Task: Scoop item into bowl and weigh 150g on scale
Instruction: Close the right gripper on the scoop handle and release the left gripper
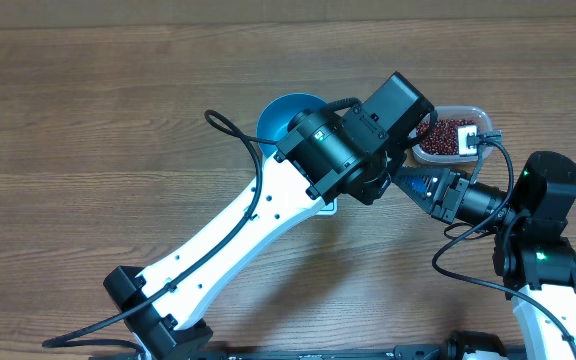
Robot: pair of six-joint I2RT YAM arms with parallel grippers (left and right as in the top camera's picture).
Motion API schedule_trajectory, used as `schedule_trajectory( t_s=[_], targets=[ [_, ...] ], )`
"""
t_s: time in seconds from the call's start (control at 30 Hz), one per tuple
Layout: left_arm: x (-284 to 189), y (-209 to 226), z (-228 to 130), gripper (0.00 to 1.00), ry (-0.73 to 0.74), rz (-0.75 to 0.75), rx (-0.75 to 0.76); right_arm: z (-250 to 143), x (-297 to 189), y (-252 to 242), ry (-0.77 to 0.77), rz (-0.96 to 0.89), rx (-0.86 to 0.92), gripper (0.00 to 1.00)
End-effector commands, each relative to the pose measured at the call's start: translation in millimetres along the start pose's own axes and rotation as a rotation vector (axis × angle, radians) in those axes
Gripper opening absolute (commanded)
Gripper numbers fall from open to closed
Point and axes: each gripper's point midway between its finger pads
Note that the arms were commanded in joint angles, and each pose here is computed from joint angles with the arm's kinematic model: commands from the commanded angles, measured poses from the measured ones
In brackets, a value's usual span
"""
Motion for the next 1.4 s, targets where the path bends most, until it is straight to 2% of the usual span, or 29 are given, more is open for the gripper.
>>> schedule_trajectory(
  t_s=[0.0, 0.43, 0.73, 0.87, 0.9, 0.97, 1.17, 1.2, 1.37],
  targets=[
    [4.7, -1.1, -5.2, 0.04, -0.001, 0.003, 0.038, 4.2, -1.9, 10.9, -0.006, 0.018, -0.041, 0.11],
    [4.7, -1.1, -5.2, 0.04, -0.001, 0.003, 0.038, 4.2, -1.9, 10.9, -0.006, 0.018, -0.041, 0.04],
    [4.7, -1.1, -5.1, 0.04, -0.001, 0.003, 0.038, 4.2, -1.9, 10.9, -0.006, 0.018, -0.041, 0.04],
    [4.7, -1.1, -5.1, 0.08, -0.001, 0.003, 0.038, 4.2, -1.9, 10.9, -0.006, 0.018, -0.04, 0.04],
    [4.7, -1.1, -5.1, 0.12, -0.001, 0.003, 0.038, 4.2, -1.9, 10.9, -0.006, 0.018, -0.04, 0.04],
    [4.7, -1.1, -5.1, 0.26, -0.001, 0.003, 0.038, 4.2, -1.9, 10.9, -0.006, 0.018, -0.04, 0.04],
    [4.7, -1.1, -5.1, 0.95, -0.001, 0.003, 0.038, 4.2, -1.9, 10.9, -0.006, 0.018, -0.041, 0.04],
    [4.7, -1.1, -5.0, 0.99, -0.002, 0.003, 0.038, 4.2, -1.9, 10.9, -0.006, 0.018, -0.041, 0.04],
    [4.7, -1.3, -5.0, 1.0, -0.001, 0.002, 0.038, 4.3, -1.9, 10.8, -0.006, 0.018, -0.041, 0.04]
  ],
)
Point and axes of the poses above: each gripper's point midway between its finger pads, its own x axis out along the fingers, its own y axis along the line the jaws close on, z = x × y, and after that the axes turned 3 degrees about x, right-handed
